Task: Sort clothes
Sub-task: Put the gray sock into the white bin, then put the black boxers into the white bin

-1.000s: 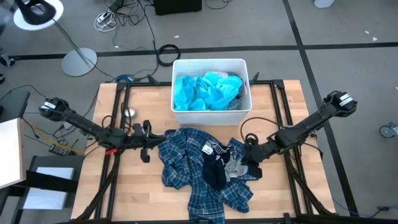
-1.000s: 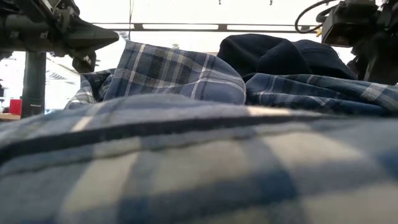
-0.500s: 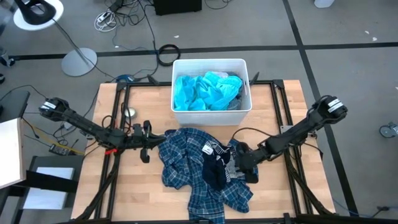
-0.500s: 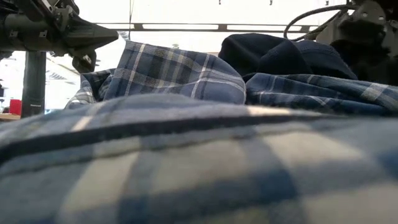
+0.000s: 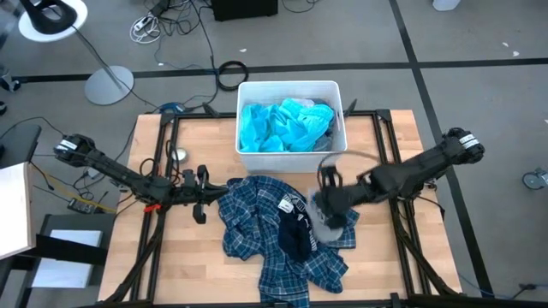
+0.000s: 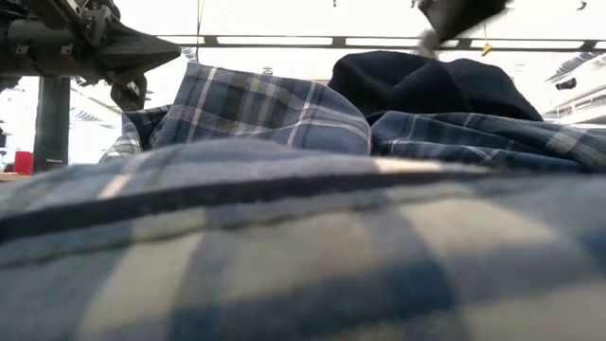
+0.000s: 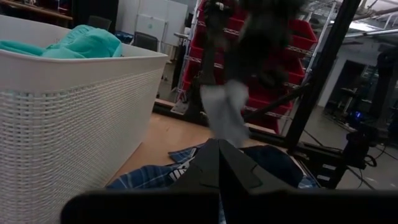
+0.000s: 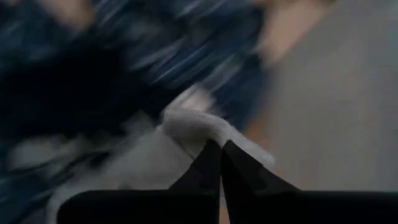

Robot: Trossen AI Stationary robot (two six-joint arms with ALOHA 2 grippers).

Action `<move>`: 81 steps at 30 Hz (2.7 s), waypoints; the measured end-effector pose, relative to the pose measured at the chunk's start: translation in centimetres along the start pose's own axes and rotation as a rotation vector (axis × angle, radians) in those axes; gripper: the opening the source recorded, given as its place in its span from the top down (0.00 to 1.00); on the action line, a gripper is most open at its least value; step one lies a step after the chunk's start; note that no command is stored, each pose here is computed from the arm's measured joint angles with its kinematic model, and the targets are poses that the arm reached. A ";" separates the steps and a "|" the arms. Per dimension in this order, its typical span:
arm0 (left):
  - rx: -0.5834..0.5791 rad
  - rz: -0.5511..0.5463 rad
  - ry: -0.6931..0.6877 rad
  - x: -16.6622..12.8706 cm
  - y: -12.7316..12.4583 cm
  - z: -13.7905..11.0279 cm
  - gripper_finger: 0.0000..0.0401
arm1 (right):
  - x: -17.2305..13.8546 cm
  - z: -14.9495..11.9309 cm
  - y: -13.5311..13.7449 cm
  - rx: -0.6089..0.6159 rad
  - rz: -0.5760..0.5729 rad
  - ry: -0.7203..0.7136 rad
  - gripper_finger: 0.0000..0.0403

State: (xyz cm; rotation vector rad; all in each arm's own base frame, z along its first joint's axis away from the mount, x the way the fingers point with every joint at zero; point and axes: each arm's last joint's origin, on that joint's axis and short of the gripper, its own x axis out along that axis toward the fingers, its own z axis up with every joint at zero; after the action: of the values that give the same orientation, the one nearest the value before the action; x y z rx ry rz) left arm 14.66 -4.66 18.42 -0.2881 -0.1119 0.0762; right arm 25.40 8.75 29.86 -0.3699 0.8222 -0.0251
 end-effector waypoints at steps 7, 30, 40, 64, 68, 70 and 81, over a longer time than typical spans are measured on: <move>0.027 0.001 0.002 0.0 0.0 0.0 1.00 | -4.0 5.5 -8.3 -0.086 -0.273 -0.219 0.99; 0.055 0.005 0.016 0.0 0.1 -0.2 1.00 | -0.7 -0.5 -22.7 0.539 -0.335 -0.026 0.80; 0.055 0.005 0.016 0.0 0.1 -0.2 1.00 | -7.3 1.4 -19.8 0.608 -0.266 -0.196 0.66; 0.021 0.003 0.002 0.0 0.0 0.0 1.00 | 4.5 -5.5 -3.4 0.361 0.195 0.024 0.65; 0.021 0.002 0.002 0.0 0.0 0.0 1.00 | 6.4 -7.5 -2.5 0.410 0.195 -0.030 0.65; 0.021 0.003 0.002 0.0 0.0 0.0 1.00 | 7.1 -8.5 -2.0 0.418 0.200 -0.058 0.65; 0.021 0.003 0.003 0.0 0.0 0.0 1.00 | 8.5 -11.3 -1.0 0.431 0.173 -0.128 0.66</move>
State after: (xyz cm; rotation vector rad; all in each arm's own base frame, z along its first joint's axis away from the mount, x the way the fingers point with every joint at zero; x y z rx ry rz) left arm 14.67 -4.65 18.37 -0.2674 -0.1080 0.0795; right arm 23.23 2.92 17.17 0.1060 0.6978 -0.0171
